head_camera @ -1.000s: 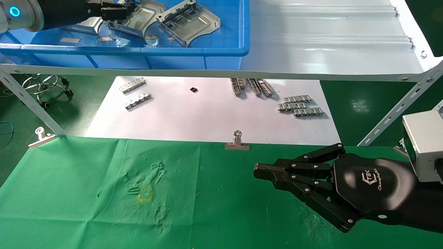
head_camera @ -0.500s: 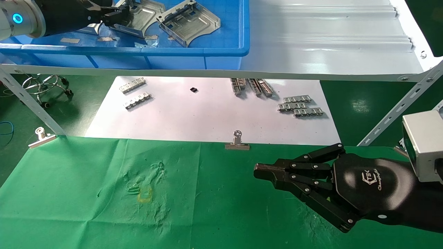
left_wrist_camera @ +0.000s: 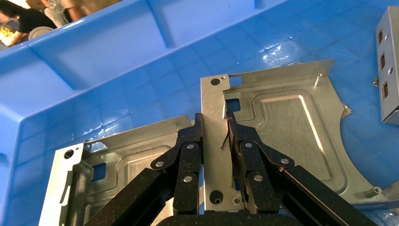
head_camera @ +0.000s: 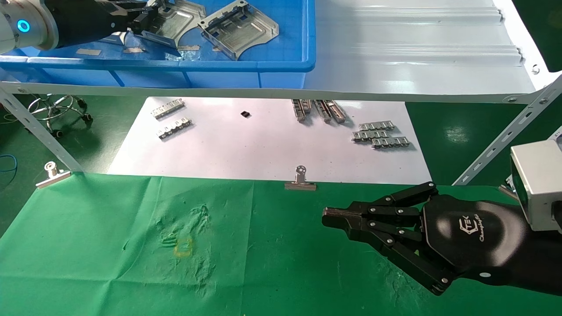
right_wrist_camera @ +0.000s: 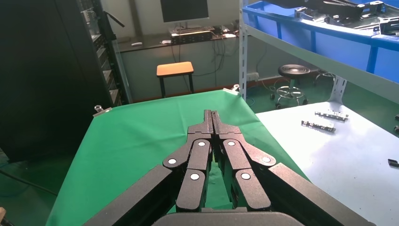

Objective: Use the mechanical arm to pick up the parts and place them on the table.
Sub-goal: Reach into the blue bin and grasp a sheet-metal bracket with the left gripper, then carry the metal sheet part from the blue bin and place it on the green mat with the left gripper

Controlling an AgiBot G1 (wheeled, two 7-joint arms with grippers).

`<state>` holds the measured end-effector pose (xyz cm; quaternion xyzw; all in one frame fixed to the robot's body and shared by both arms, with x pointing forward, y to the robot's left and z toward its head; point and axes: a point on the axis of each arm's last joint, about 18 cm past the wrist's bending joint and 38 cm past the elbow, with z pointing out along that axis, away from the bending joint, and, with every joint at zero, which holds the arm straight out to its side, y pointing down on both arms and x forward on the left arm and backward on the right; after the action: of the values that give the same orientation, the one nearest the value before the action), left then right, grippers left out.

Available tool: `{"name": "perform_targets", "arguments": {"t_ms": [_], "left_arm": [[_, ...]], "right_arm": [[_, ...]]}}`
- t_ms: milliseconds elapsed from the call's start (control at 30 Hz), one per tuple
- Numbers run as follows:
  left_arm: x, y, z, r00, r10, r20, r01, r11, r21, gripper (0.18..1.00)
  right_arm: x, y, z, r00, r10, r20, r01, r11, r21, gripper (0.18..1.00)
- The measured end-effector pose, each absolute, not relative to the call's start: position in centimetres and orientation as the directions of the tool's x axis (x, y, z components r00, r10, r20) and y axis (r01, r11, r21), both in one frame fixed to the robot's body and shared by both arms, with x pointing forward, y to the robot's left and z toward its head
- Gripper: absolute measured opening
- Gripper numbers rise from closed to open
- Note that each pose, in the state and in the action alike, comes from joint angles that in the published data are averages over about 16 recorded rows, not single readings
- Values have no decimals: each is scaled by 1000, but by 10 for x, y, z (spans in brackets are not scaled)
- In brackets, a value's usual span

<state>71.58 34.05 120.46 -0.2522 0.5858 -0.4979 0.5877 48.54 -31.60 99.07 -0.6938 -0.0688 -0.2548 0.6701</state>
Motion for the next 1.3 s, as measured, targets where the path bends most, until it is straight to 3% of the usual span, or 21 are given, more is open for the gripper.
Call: {"name": "perform_targets", "arguments": {"t_ms": [367,633,1000,1300], "left_arm": [[694,349,1232,-200,-881,-430,355,343,-869,269],[662,355,1246,-293,-833,-470,436,322,-841,268],[604,352,1218,-462,-594,-658,580,359,-731,267],[574,357,1175,-449,-381,-808,702,409,-583,267]], "right_arm": [[485,-316,991,861,-246,446,437,-93,-895,192],[485,-316,991,861,-246,446,437,-93,-895,192],[485,-316,991,861,-246,446,437,-93,-895,192],[485,-316,991,861,-246,446,437,-93,-895,192]]}}
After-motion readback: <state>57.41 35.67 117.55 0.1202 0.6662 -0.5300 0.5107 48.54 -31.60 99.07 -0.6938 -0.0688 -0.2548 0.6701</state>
